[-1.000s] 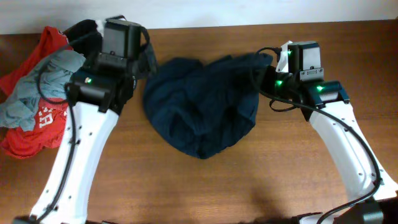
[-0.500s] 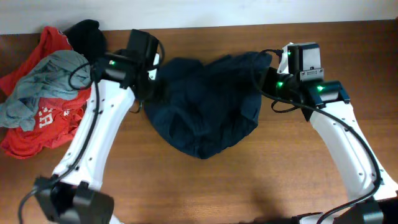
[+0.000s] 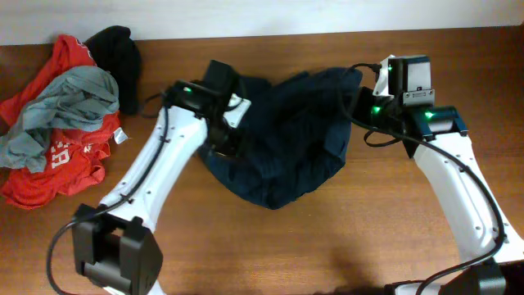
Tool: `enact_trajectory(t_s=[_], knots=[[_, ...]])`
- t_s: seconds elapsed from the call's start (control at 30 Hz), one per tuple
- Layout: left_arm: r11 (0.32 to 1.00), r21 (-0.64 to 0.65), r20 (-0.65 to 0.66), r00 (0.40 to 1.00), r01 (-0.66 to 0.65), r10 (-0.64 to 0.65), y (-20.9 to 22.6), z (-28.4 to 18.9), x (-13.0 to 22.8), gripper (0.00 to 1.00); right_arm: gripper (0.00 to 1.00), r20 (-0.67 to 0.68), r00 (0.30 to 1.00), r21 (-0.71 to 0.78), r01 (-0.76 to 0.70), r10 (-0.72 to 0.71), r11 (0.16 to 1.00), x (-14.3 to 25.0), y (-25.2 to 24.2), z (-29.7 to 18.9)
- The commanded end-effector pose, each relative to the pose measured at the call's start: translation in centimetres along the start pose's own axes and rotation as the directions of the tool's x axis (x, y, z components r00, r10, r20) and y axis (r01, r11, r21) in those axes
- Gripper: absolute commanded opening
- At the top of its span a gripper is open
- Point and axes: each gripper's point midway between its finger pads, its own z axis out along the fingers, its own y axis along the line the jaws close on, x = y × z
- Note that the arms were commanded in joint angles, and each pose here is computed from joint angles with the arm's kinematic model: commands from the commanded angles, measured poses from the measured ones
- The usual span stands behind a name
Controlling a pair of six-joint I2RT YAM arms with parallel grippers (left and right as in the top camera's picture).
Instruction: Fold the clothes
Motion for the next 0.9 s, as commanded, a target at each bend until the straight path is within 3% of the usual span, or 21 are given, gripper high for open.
enact_trajectory(t_s=[0.0,0.1,0.17,0.3,0.4,0.63,0.87], knots=[[0.973,0.110,-0.017,0.978,-0.203,0.206,-4.8,1.1,0.8,0.77,0.04,0.050,0.999,0.014,0.003,-0.004,1.000,-1.2,-0.8,-0.9],[0.946,0.116,-0.032,0.951,-0.303,0.308,-7.0,1.6,1.7,0.77,0.04,0.069,0.998,0.021,-0.011,0.009,1.000,-1.9,-1.5,-1.1],[0.951,0.106,-0.063,0.952,-0.292,0.299,-7.8,2.1,2.6,0.77,0.04,0.081,0.996,0.028,-0.024,0.022,0.999,-2.4,-2.1,-1.2],[0.995,0.084,-0.157,0.986,-0.049,0.062,-8.7,3.8,4.9,0.77,0.04,0.108,0.993,0.042,-0.051,0.046,0.998,-3.3,-3.4,-1.6],[0.988,0.122,-0.185,0.980,0.090,-0.066,-10.5,5.3,5.8,0.77,0.04,0.126,0.990,0.038,-0.061,0.056,0.997,-3.9,-3.9,-1.8],[0.946,0.317,-0.034,0.998,0.068,-0.061,-17.6,6.2,2.7,0.76,0.04,0.134,0.989,0.017,-0.061,0.058,0.998,-4.2,-3.6,-1.8],[0.969,0.226,-0.016,0.995,0.098,-0.097,-19.0,7.8,3.1,0.71,0.04,0.135,0.989,0.018,-0.062,0.059,0.998,-4.3,-3.6,-1.8]])
